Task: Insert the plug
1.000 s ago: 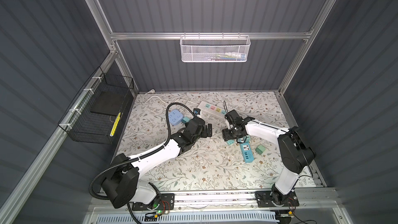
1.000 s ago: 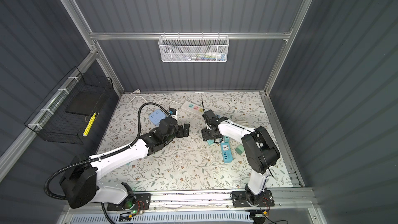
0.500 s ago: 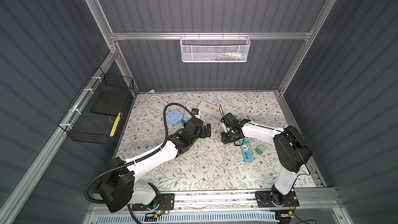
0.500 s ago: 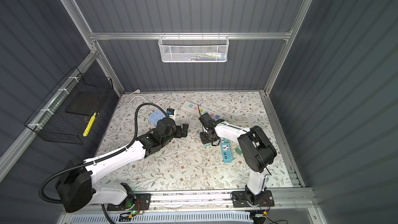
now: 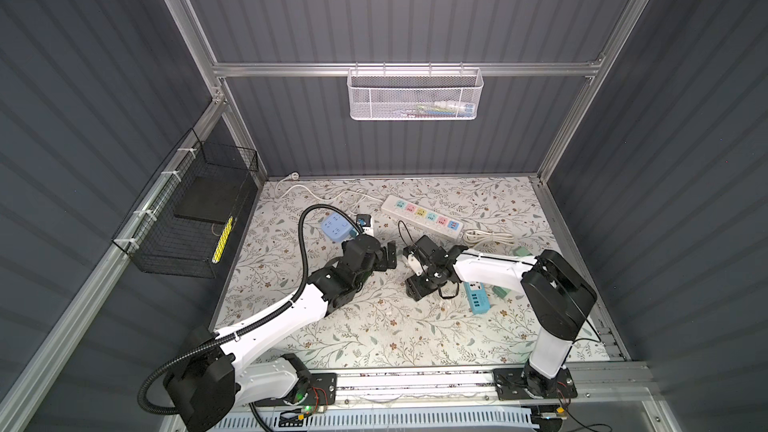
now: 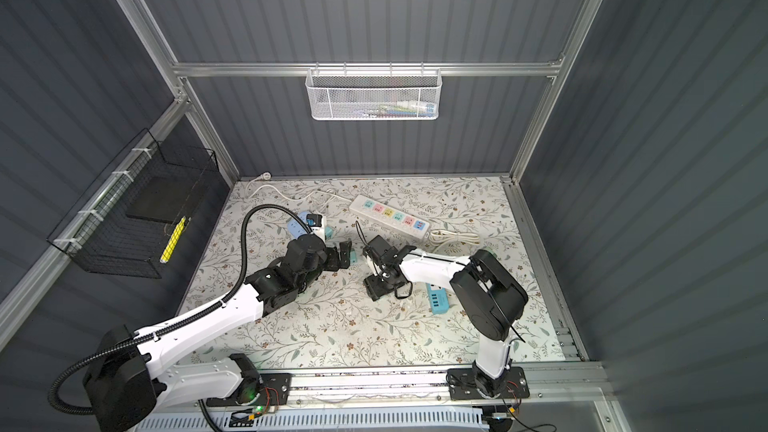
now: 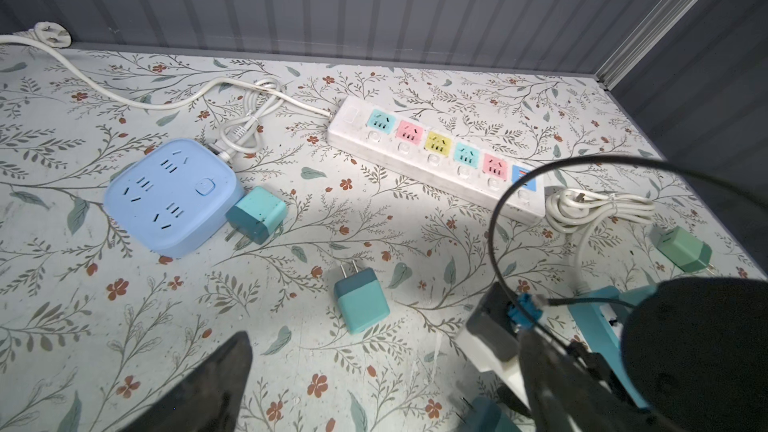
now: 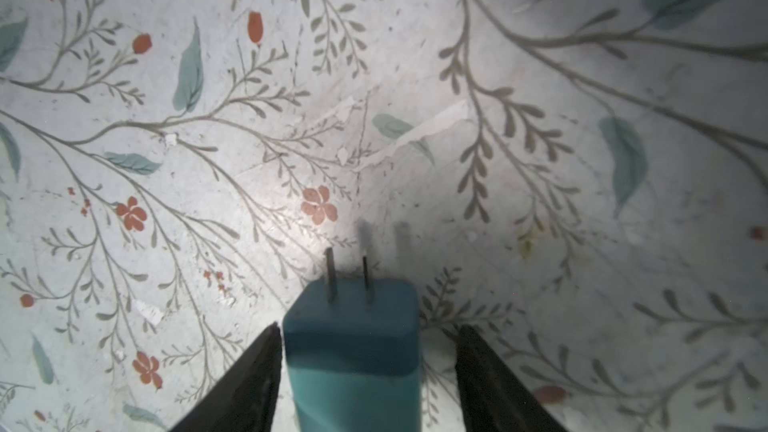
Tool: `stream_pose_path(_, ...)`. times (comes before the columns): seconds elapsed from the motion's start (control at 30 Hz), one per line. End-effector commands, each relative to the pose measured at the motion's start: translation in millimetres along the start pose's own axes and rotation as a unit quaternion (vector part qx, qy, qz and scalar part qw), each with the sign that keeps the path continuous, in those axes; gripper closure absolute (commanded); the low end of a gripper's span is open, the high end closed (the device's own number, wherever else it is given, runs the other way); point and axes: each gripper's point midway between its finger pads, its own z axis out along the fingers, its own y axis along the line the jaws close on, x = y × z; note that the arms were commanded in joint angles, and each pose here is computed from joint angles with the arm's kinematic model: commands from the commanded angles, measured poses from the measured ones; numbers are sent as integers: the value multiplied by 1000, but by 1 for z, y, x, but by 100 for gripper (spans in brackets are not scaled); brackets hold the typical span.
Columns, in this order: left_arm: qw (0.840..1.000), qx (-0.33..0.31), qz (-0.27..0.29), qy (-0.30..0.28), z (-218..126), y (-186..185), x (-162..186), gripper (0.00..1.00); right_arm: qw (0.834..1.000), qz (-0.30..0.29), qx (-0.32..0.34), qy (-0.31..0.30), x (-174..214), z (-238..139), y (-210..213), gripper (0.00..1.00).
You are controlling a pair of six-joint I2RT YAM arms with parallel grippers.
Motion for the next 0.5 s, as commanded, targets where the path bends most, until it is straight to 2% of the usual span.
stream_pose_path(0.0,1000,-13,6,-2,-2,8,0,0,1000,10,19,21,20,-5,-9,27)
stream_pose_path(0.23,1000,-7,11,-1,2,2,-4,0,997,21,76,27,29,-10,-35,26)
stream_pose_path(0.47,1000,-3,12,-3,5,-3,-8,0,993,77,90,-21,3,-18,-68,26)
